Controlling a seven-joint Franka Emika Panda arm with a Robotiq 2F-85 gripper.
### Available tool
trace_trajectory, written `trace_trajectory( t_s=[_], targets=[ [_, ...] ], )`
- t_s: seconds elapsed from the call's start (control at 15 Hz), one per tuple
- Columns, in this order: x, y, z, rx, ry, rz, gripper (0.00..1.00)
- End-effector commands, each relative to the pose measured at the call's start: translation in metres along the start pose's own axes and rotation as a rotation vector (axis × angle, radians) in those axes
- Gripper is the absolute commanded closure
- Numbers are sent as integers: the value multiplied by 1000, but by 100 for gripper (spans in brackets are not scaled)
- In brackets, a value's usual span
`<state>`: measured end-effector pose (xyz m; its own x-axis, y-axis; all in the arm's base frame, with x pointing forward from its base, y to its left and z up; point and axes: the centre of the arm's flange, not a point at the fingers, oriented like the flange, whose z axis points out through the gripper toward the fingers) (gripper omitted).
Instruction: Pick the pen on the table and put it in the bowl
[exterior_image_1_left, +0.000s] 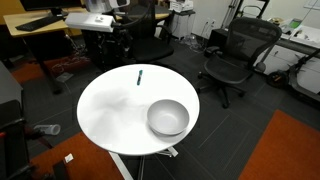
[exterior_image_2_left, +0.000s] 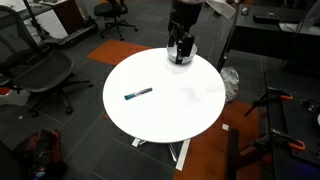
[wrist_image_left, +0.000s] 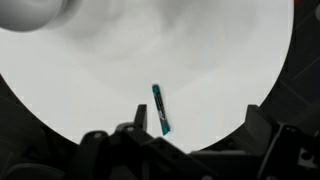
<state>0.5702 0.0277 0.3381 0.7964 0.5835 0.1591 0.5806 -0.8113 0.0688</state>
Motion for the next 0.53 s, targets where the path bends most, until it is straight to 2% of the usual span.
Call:
trace_trajectory(
  t_s=[0.0, 0.47],
  targets=[
    [36, 23, 27, -10, -1, -75, 0],
    [74, 36, 78, 9, -49, -169, 0]
  ],
)
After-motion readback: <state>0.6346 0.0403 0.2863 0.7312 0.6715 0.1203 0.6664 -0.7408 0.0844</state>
